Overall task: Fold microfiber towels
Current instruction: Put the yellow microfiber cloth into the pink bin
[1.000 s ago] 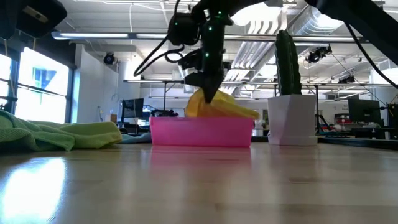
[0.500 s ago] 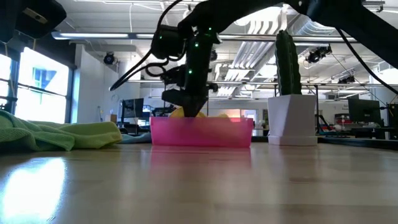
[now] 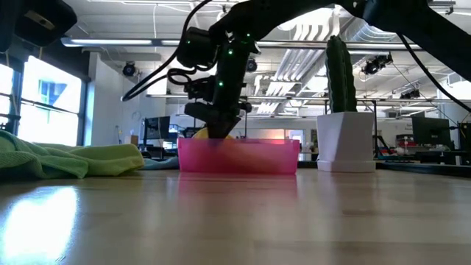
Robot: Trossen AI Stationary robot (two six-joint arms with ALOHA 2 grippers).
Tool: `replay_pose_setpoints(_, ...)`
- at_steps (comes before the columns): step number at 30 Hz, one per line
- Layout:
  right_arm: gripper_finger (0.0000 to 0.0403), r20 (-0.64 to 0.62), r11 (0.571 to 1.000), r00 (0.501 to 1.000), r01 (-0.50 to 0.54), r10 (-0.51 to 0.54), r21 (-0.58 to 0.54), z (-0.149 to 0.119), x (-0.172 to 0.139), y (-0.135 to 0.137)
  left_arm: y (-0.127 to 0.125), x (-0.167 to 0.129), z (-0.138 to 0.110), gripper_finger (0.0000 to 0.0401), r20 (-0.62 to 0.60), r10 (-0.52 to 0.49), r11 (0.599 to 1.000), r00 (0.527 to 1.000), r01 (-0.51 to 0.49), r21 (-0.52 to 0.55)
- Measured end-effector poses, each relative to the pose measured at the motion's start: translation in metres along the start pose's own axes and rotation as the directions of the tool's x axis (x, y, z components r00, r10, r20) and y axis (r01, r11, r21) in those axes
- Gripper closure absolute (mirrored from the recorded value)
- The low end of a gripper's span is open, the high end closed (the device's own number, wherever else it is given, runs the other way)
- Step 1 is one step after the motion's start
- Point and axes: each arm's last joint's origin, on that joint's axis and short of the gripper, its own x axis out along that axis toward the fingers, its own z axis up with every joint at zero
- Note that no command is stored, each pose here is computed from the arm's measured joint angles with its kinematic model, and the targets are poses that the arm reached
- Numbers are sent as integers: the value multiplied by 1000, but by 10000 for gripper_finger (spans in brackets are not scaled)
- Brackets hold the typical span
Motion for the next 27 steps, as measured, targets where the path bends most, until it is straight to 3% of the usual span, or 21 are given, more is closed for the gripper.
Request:
replay_pose_setpoints(4,283,18,1000,1000,1,0,-23,2,0,0,1,0,-1,325,-11,6,1000,1000,-6,4)
replay_pose_setpoints(8,263,20,986,1000,-7,11,-166,2,-1,2,1,0,-1,325,-11,6,1000,1000,-6,5)
replay_pose_setpoints(15,277,27,900,1000,6,7,-435,2,-4,5,1,0,-1,325,-14,8,1000,1000,-8,6)
replay_pose_setpoints(23,295,104,826,994,77,-22,-559,19,-25,-6,2,0,-3,325,-31,18,1000,999,-18,12)
replay_pose_setpoints(27,295,124,836,986,-24,109,-549,28,-34,-10,2,0,-3,325,-32,19,1000,999,-18,13)
